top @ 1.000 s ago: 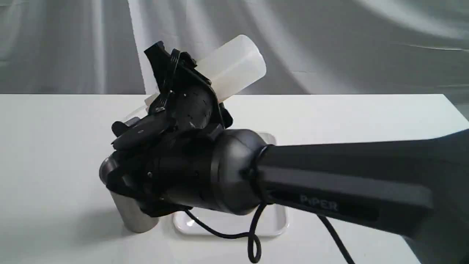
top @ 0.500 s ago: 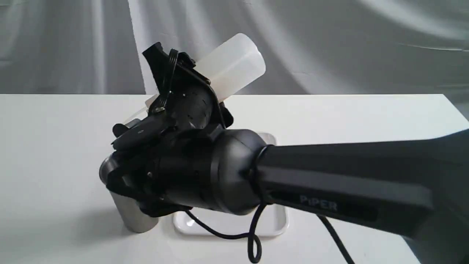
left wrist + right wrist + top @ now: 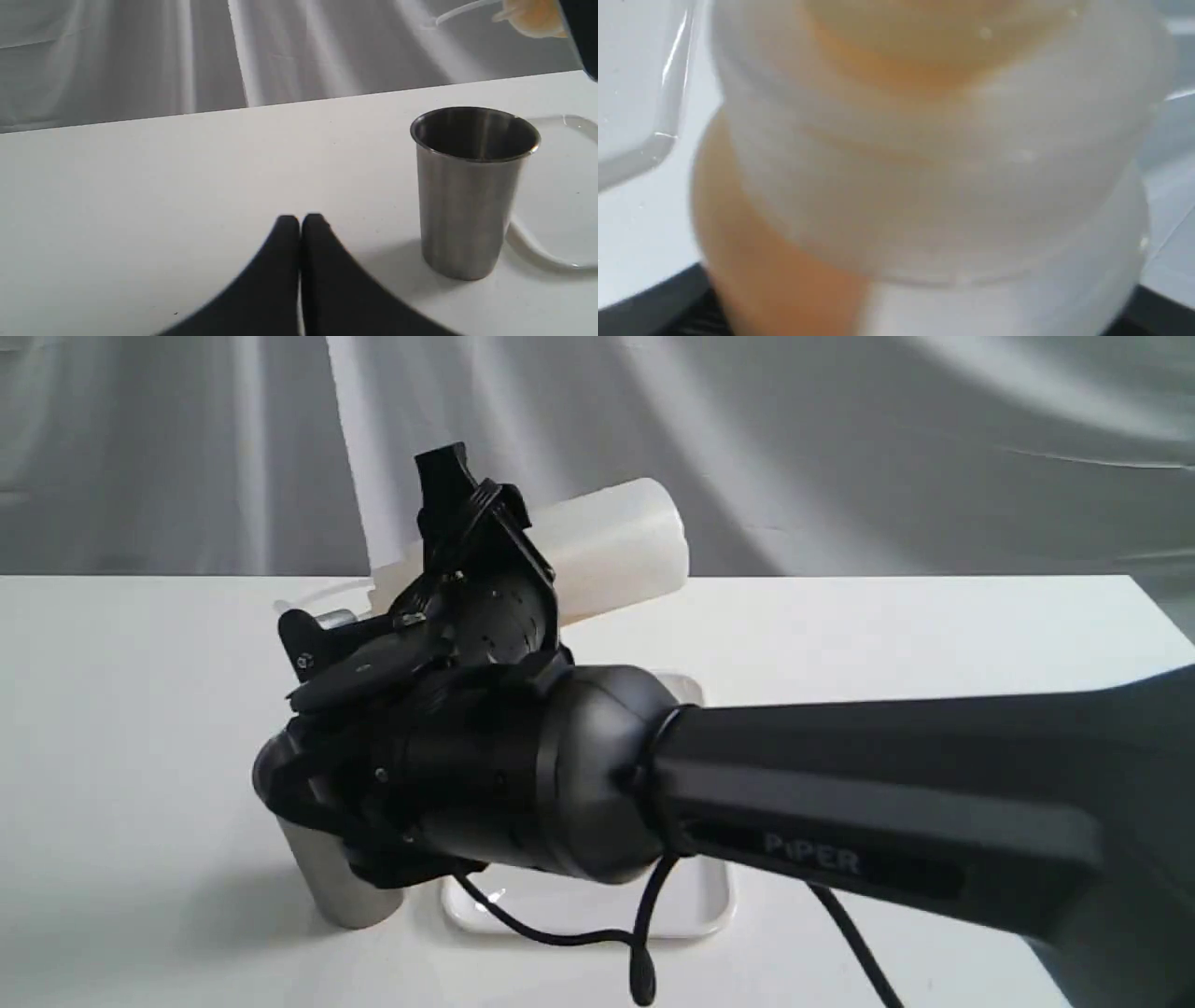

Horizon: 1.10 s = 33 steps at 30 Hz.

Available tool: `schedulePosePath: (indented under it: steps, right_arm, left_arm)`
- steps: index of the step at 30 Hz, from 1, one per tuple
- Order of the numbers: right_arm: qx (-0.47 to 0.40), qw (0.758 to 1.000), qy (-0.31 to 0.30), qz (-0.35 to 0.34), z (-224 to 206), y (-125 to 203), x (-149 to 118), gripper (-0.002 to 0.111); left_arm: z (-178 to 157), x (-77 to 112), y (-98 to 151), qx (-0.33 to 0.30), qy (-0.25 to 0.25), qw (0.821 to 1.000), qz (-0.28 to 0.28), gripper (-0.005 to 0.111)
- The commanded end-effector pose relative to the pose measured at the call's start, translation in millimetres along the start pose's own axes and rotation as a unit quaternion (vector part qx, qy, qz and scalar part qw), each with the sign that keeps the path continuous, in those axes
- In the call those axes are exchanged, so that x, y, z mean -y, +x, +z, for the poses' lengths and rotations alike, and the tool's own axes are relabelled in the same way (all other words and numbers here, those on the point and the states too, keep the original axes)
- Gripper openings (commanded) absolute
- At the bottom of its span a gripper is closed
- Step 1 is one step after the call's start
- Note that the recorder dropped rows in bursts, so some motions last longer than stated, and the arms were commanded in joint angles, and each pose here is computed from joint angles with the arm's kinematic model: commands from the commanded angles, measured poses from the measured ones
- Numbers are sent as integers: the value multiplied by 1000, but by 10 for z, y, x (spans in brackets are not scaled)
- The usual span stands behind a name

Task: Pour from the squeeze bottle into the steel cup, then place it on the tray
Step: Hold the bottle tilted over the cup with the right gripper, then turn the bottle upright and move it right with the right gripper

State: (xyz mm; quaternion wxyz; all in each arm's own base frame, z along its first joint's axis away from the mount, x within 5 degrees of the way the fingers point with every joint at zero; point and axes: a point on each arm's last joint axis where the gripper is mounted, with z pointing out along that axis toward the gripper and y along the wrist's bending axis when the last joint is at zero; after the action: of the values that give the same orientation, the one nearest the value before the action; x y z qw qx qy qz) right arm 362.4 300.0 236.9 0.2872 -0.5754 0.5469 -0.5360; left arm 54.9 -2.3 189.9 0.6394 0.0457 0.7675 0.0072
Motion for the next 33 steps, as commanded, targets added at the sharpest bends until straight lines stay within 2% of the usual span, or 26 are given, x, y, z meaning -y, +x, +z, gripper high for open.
schedulePosePath:
  steps: [1, 13, 18, 25, 29, 33]
  right_arm:
    - [-7, 999, 17, 41, -22, 52, 87, 0]
    - [-8, 998, 0, 70, -21, 52, 55, 0]
    - [-8, 986, 0, 166, -26, 71, 75, 0]
    - [-3, 943, 16, 332, -132, 262, 330, 0]
    - [-2, 923, 24, 383, -162, 387, 454, 0]
    - [-2, 913, 35, 406, -200, 521, 564, 0]
  left_arm:
    - [2, 4, 7, 3, 3, 1000, 0, 0]
    - [2, 4, 7, 3, 3, 1000, -3, 0]
    - [2, 4, 7, 3, 3, 1000, -3, 0]
    - [2, 4, 7, 3, 3, 1000, -1, 0]
    - [2, 4, 7, 3, 3, 1000, -1, 0]
    - [2, 4, 7, 3, 3, 1000, -2, 0]
